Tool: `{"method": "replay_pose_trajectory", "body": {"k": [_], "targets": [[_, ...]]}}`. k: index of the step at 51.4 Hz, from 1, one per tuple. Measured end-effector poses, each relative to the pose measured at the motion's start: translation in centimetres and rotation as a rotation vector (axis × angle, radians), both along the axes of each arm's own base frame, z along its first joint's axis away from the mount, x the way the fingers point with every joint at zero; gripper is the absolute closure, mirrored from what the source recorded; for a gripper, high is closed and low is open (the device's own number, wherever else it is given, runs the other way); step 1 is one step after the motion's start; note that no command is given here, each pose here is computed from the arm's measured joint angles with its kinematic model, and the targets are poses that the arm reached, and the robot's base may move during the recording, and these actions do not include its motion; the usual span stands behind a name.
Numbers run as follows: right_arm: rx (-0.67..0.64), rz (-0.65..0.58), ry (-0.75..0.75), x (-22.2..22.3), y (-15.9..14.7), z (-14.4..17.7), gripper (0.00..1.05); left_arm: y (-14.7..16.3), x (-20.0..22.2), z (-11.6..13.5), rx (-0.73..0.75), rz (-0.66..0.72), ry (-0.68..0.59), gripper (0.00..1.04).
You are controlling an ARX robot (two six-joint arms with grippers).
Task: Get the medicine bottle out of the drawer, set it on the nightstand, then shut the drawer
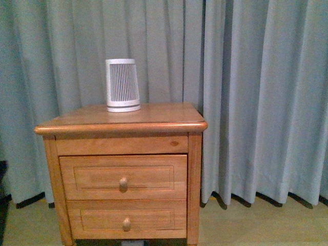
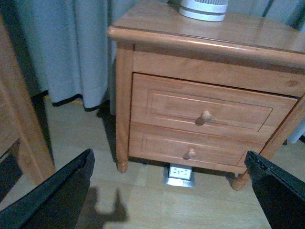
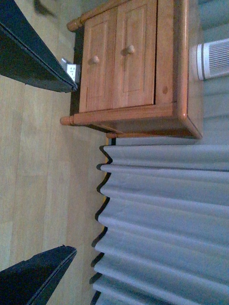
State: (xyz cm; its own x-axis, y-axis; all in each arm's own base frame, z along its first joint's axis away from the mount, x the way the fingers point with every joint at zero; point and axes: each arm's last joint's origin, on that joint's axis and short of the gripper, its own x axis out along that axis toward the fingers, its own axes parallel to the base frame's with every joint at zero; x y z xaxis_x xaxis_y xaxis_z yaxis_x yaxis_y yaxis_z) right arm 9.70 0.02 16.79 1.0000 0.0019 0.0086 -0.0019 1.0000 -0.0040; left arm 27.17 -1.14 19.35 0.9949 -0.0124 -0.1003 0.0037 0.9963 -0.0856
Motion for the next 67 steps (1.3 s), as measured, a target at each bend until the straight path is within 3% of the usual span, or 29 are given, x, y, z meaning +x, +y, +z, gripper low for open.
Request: {"method": "replay_pose_trajectory", "body": {"k": [23,34,44,55,67], "targets": [[0.000,0.000,0.000,0.0,0.0,0.0,0.07,-6.6,15.2,-6.3,0.090,-0.095,0.054,0.07],[0.000,0.000,0.000,0.0,0.0,0.0,0.07,-10.1,20.5,-10.2,0.131,-0.121,0.071,0.07],[0.000,0.000,0.000,0.0,0.0,0.0,0.07,-11.4,22.8,-13.0,0.139,-0.112,0.103,0.07],[0.000,0.000,0.000,0.0,0.0,0.0,0.07,-12.5,25.3,-14.3,0.132,-0.100,0.123,0.07],[0.000,0.000,0.000,0.0,0.0,0.0,0.07,-13.2,28.1,-13.6,0.126,-0.082,0.092,0.07]]}}
